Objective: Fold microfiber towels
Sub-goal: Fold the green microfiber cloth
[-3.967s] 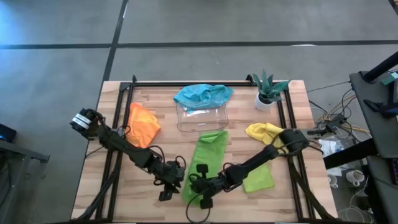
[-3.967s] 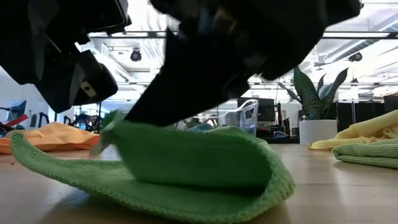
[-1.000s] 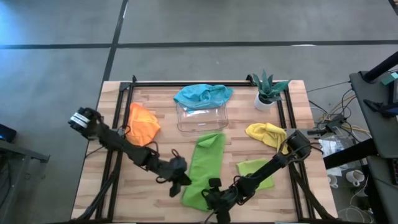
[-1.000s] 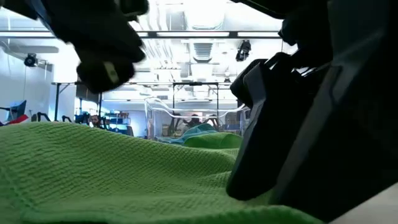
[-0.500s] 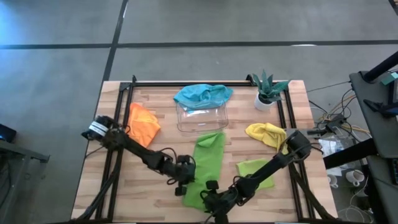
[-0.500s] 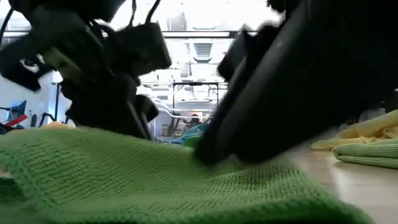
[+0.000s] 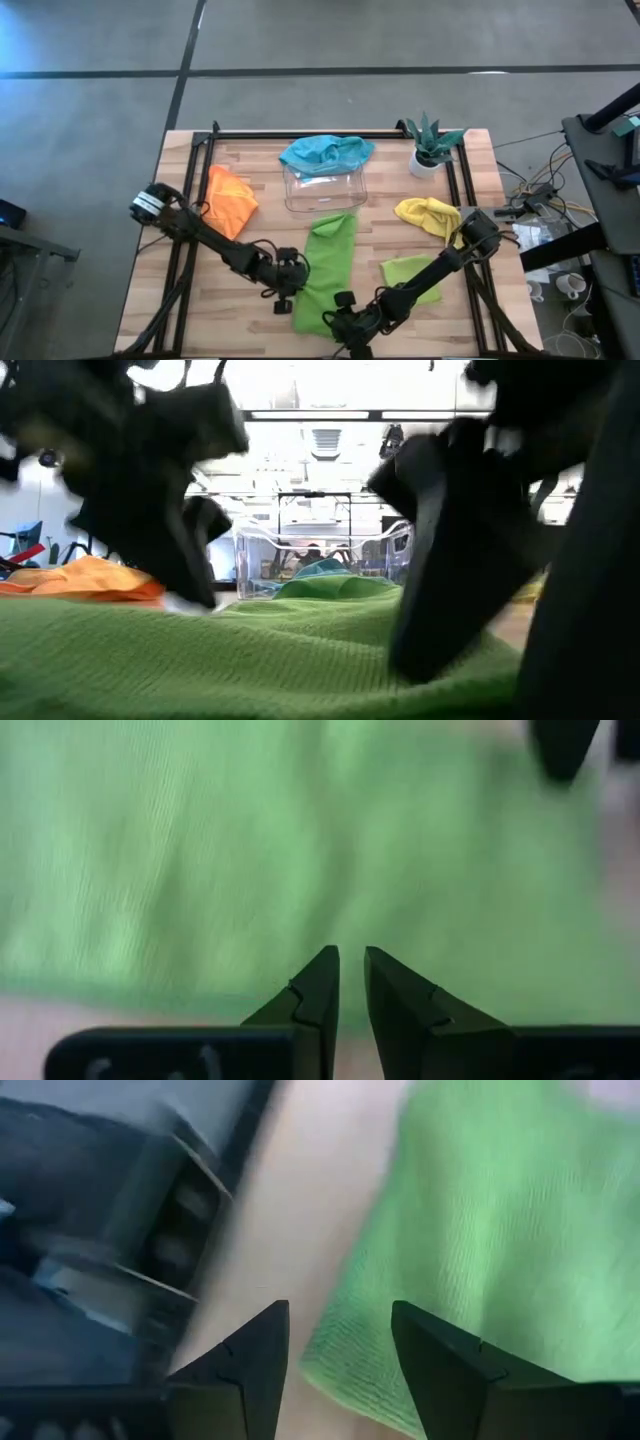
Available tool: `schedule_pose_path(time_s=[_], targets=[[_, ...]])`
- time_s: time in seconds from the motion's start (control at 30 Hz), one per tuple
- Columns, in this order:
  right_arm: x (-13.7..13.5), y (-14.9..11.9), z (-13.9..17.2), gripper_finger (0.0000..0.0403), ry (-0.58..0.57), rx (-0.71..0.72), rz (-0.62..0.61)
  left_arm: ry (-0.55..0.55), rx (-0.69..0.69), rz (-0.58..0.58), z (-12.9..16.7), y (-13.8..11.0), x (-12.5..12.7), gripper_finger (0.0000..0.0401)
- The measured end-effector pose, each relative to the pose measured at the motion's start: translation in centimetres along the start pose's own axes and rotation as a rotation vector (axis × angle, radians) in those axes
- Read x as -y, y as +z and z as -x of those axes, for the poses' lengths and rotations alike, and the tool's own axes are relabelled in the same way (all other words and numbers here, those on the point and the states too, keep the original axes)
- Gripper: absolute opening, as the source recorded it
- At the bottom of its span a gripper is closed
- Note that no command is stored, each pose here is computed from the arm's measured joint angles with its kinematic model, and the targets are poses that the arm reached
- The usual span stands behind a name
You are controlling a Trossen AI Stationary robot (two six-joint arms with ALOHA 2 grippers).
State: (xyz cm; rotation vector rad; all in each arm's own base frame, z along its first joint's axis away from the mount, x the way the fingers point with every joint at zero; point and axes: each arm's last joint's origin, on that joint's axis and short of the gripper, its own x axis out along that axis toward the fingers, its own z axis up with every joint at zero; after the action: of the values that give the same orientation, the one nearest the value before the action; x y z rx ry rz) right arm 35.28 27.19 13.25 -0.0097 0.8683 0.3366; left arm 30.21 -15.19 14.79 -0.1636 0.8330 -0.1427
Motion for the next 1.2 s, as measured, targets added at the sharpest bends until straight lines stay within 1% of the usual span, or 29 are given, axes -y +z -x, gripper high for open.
schedule_pose_path(time_s=[0.07, 0.13, 0.2, 0.23, 0.27, 0.3, 0.37, 0.43, 0.5, 0.57, 0.67, 0.73, 0.77, 0.83, 0.97, 1.07, 1.13, 1.2], targets=[[-0.2, 1.5, 1.2, 0.0176, -0.019, 0.066, 0.040, -0.047, 0.100, 0.013, 0.4, 1.1, 0.5, 0.0037], [-0.1, 2.3, 2.2, 0.0176, -0.098, 0.107, 0.081, -0.070, 0.147, 0.017, 0.6, 1.6, 0.8, 0.0037], [0.4, 2.3, 2.4, 0.0176, -0.205, 0.119, 0.116, -0.060, 0.152, 0.007, 0.7, 1.6, 0.9, 0.0037], [0.7, 2.0, 2.3, 0.0175, -0.256, 0.103, 0.139, -0.040, 0.162, -0.002, 0.7, 1.7, 0.8, 0.0037], [1.1, 1.8, 2.3, 0.0175, -0.292, 0.093, 0.152, -0.022, 0.183, -0.005, 0.9, 2.0, 0.9, 0.0037], [1.2, 1.9, 2.3, 0.0173, -0.305, 0.100, 0.158, -0.003, 0.209, -0.006, 1.1, 2.3, 1.0, 0.0037], [1.6, 2.2, 2.4, 0.0169, -0.314, 0.115, 0.149, 0.036, 0.248, -0.019, 1.5, 2.9, 1.0, 0.0037], [2.1, 2.2, 2.4, 0.0162, -0.323, 0.115, 0.112, 0.044, 0.274, -0.045, 1.9, 3.5, 1.2, 0.0037], [2.7, 1.6, 1.9, 0.0156, -0.347, 0.084, 0.067, 0.035, 0.291, -0.083, 2.4, 4.1, 1.4, 0.0037], [3.0, 1.0, 1.8, 0.0150, -0.377, 0.058, 0.031, -0.001, 0.319, -0.101, 3.2, 4.6, 2.0, 0.0038], [3.1, 0.4, 1.6, 0.0144, -0.372, 0.030, -0.013, -0.037, 0.347, -0.108, 4.5, 4.8, 2.4, 0.0038], [2.9, -0.1, 0.9, 0.0141, -0.330, 0.003, -0.012, -0.045, 0.336, -0.117, 5.4, 4.6, 2.6, 0.0038], [2.8, -0.3, 0.3, 0.0139, -0.303, 0.007, -0.010, -0.056, 0.354, -0.116, 5.9, 4.8, 2.8, 0.0038], [3.0, -0.4, -0.9, 0.0136, -0.275, 0.038, 0.007, -0.079, 0.392, -0.123, 7.0, 5.2, 3.1, 0.0038], [3.8, 0.2, -3.9, 0.0131, -0.248, 0.130, 0.034, -0.145, 0.472, -0.172, 9.3, 5.9, 4.2, 0.0038], [4.6, 1.6, -5.9, 0.0130, -0.254, 0.166, 0.025, -0.209, 0.503, -0.234, 11.0, 5.8, 5.0, 0.0038], [5.4, 3.0, -7.2, 0.0130, -0.263, 0.190, 0.017, -0.228, 0.519, -0.250, 11.9, 5.8, 5.4, 0.0038], [6.5, 4.7, -8.1, 0.0130, -0.278, 0.217, 0.019, -0.236, 0.500, -0.269, 12.8, 5.3, 5.6, 0.0038]])
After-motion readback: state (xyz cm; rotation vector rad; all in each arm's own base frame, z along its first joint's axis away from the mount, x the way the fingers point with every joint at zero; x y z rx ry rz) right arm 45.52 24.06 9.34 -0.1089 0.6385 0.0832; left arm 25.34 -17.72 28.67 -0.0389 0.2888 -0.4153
